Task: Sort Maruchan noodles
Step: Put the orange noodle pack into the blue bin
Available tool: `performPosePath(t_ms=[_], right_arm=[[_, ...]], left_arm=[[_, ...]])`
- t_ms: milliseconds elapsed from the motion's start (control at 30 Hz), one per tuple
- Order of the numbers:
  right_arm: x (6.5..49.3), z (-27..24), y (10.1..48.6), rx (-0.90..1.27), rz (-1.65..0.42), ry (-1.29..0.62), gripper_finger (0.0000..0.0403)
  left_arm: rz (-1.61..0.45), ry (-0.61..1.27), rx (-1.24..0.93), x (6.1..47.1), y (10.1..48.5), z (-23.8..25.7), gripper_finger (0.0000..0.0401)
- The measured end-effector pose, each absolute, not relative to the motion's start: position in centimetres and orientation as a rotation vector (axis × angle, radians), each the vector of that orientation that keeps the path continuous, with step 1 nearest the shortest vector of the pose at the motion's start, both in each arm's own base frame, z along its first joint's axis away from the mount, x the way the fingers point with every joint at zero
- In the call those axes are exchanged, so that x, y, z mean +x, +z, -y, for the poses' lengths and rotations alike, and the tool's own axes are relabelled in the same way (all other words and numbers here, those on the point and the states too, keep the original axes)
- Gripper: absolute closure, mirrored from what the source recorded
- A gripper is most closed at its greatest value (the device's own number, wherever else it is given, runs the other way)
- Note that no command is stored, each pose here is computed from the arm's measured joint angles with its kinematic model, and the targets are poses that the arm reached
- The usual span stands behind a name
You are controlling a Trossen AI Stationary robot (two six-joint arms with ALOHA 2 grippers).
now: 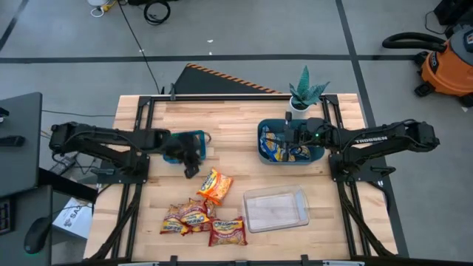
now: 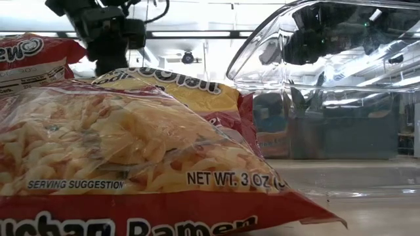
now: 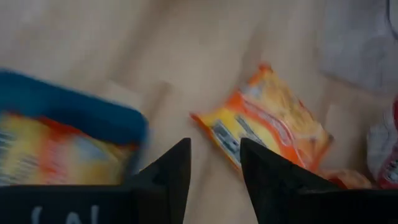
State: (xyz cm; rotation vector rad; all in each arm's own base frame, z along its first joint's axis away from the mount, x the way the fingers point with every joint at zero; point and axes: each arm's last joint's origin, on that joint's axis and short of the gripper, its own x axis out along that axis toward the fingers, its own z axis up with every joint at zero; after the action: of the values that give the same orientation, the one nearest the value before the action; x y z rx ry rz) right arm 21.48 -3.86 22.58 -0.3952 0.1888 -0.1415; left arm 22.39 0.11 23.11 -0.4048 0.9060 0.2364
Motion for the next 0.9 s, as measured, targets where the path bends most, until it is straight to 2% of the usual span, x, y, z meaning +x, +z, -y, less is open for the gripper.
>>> performPosePath(t_ms=[267, 400, 600, 733, 900], right_arm=[[21.5, 3.8, 22.7, -0.381, -0.177, -0.133, 0.0298], [21.6, 3.7, 23.1, -0.373, -0.127, -0.104, 0.0298], [21.6, 3.6, 23.4, -0.381, -0.091, -0.084, 0.0298], [21.6, 3.6, 23.4, -0.407, -0.087, -0.085, 0.0298], [21.6, 3.8, 23.5, -0.422, -0.086, -0.092, 0.0298]], left_arm=[[-1.011, 0.157, -0.528, 24.3, 20.5, 6.2, 0.0257], [-1.059, 0.197, -0.550, 24.9, 19.5, 8.1, 0.0257], [-1.113, 0.261, -0.556, 25.3, 17.9, 8.8, 0.0254], [-1.085, 0.309, -0.543, 25.8, 17.6, 8.3, 0.0237], [-1.054, 0.282, -0.512, 26.9, 16.8, 8.0, 0.0222]])
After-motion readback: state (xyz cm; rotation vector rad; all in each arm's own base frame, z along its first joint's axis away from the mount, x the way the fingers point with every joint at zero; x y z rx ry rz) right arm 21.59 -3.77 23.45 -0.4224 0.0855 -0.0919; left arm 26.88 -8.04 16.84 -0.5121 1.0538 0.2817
